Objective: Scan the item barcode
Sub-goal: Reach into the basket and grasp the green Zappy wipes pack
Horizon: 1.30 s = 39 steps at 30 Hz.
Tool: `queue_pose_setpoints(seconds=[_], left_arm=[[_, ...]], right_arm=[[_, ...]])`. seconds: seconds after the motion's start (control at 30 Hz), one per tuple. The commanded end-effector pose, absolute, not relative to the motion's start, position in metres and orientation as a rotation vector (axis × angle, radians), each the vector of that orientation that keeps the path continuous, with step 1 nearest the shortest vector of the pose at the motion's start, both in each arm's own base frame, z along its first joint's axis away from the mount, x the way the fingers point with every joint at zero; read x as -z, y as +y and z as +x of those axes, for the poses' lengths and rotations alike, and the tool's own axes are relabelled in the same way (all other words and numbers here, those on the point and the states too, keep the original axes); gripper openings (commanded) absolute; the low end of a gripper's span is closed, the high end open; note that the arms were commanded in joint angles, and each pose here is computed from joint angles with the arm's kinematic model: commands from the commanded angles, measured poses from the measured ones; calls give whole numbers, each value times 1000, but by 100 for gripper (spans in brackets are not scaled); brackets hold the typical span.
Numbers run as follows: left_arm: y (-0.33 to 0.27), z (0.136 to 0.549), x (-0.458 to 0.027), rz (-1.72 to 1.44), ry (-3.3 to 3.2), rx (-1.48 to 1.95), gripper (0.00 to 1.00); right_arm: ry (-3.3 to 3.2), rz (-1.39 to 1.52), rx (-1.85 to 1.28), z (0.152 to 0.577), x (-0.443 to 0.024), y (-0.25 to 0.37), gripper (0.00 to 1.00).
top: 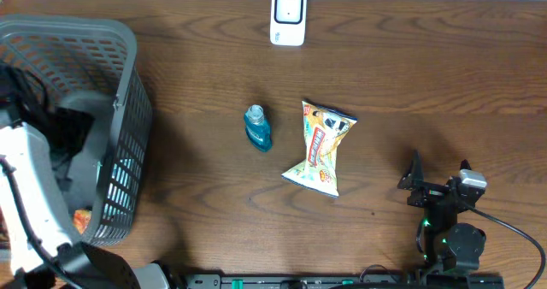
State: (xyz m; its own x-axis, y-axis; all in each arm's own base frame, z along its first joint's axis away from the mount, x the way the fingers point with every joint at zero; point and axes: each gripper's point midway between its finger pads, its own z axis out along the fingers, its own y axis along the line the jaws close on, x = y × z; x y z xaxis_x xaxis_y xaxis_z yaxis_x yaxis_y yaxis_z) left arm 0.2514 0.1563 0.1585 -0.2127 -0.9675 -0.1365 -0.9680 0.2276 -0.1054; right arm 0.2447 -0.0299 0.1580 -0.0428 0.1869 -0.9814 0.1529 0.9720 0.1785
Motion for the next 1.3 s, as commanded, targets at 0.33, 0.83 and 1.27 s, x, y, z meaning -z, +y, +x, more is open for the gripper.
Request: queue_pose_setpoints(seconds=[0.33,0.83,1.27], left_arm=[[136,221,-73,-2245,2139,0,98],[147,238,-59,-2173,2069,36,98],[139,225,-30,-2248,2192,-21,84]], right_arm=[[1621,253,-23,244,-158,-29,99],[1621,253,-23,244,-158,-29,99],[1621,253,-23,244,-158,-29,99]])
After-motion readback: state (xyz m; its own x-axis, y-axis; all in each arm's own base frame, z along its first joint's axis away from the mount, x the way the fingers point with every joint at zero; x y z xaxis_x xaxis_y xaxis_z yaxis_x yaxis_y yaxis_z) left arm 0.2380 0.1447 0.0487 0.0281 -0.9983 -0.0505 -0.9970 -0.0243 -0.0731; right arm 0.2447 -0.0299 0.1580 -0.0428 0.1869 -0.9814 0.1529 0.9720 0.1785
